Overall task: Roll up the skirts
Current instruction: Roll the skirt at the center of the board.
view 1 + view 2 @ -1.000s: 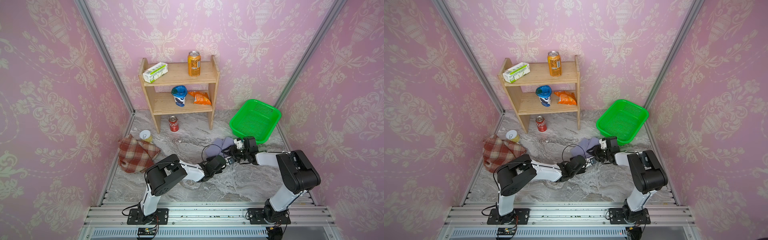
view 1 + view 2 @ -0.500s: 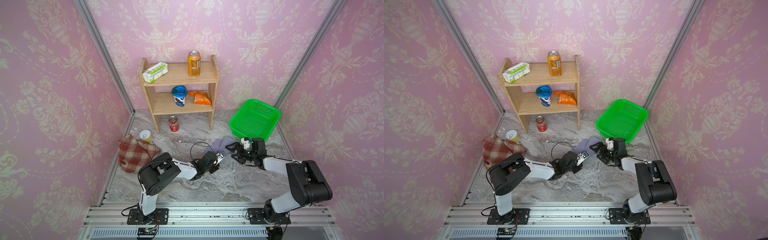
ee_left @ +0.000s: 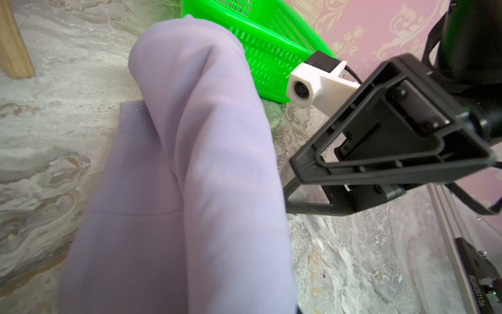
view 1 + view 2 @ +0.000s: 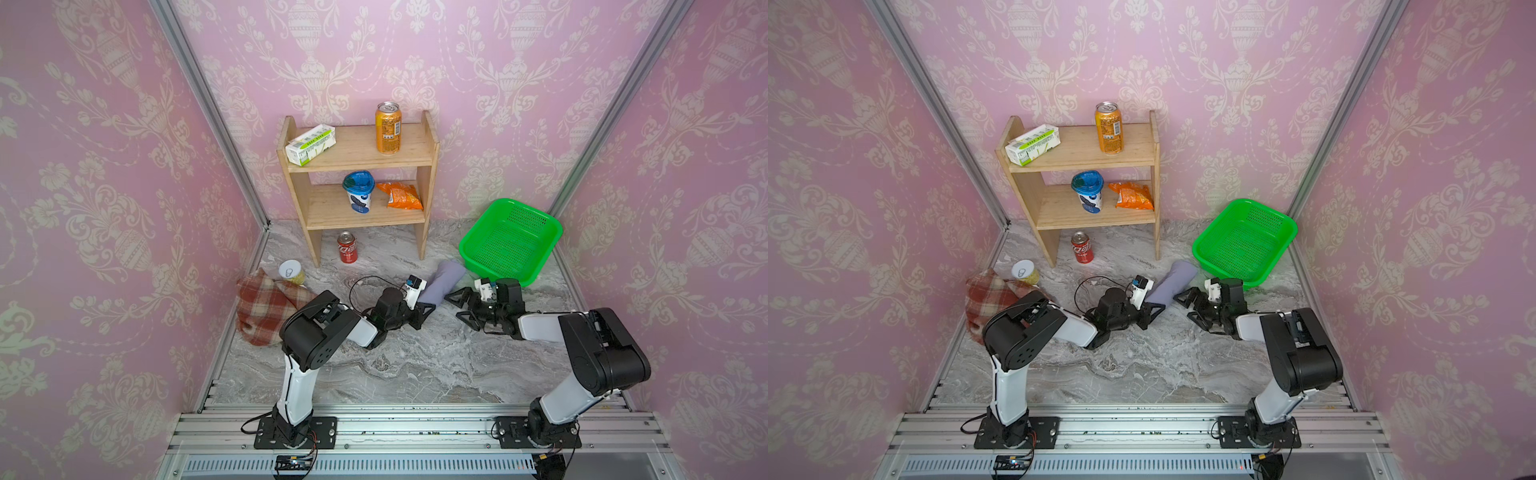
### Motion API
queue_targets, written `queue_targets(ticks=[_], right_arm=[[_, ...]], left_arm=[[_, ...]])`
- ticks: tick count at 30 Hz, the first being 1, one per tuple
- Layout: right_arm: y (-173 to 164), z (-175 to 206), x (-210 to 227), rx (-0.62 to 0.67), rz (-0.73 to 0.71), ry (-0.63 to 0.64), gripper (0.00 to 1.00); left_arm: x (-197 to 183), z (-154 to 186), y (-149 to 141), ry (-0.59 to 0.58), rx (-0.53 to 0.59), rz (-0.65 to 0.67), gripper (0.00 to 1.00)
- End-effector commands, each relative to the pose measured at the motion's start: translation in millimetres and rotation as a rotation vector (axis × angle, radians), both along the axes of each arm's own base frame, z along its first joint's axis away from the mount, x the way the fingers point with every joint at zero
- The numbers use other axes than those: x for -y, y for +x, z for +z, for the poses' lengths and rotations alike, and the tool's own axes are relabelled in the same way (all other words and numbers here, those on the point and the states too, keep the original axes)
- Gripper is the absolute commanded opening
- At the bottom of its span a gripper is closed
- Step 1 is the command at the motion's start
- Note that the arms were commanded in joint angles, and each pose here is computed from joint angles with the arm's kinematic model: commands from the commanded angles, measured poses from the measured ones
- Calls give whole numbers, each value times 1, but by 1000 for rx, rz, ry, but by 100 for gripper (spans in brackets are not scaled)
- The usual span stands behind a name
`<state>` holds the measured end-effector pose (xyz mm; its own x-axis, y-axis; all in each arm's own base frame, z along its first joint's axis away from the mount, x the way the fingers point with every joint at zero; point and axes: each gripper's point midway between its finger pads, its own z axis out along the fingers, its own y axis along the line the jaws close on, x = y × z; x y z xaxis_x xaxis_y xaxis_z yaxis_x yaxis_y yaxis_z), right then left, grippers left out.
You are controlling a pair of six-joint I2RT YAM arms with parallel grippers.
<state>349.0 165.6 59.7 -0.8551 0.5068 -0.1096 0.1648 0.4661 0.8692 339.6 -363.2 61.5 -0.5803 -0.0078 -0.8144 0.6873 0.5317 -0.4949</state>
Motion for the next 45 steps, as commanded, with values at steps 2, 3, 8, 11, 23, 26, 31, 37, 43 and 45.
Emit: queue_targets(ticks=[2,3,8,11,23,26,31,37,43,45], right_arm=[[20,7,-4,37,-25,27,100],[22,6,-4,38,-28,29,100],[28,-2,-12,28,-25,34,100],[31,-9,-18,13,-14,32,100],[45,-37,-29,-35,-38,12,81],[47,-40,-31,-41,-37,8,58],[44,-40,-32,-50,-28,3,10],[36,-30,-31,-45,-12,-3,3],[32,-21,-32,-47,-3,6,2],[31,-19,-32,-48,0,11,2]], left_arm=[[7,6,-11,-154,-92,-57,10],[7,5,-11,-167,-100,-57,10],[8,1,-8,-272,-166,-65,10],[12,1,-7,-310,-199,-82,10],[28,15,-17,-365,-271,-177,16],[27,16,-21,-360,-265,-192,29],[4,11,-13,-148,-116,-70,66],[-41,44,-2,85,191,86,96],[-16,49,-46,464,549,-88,99],[-2,40,-64,577,662,-160,99]])
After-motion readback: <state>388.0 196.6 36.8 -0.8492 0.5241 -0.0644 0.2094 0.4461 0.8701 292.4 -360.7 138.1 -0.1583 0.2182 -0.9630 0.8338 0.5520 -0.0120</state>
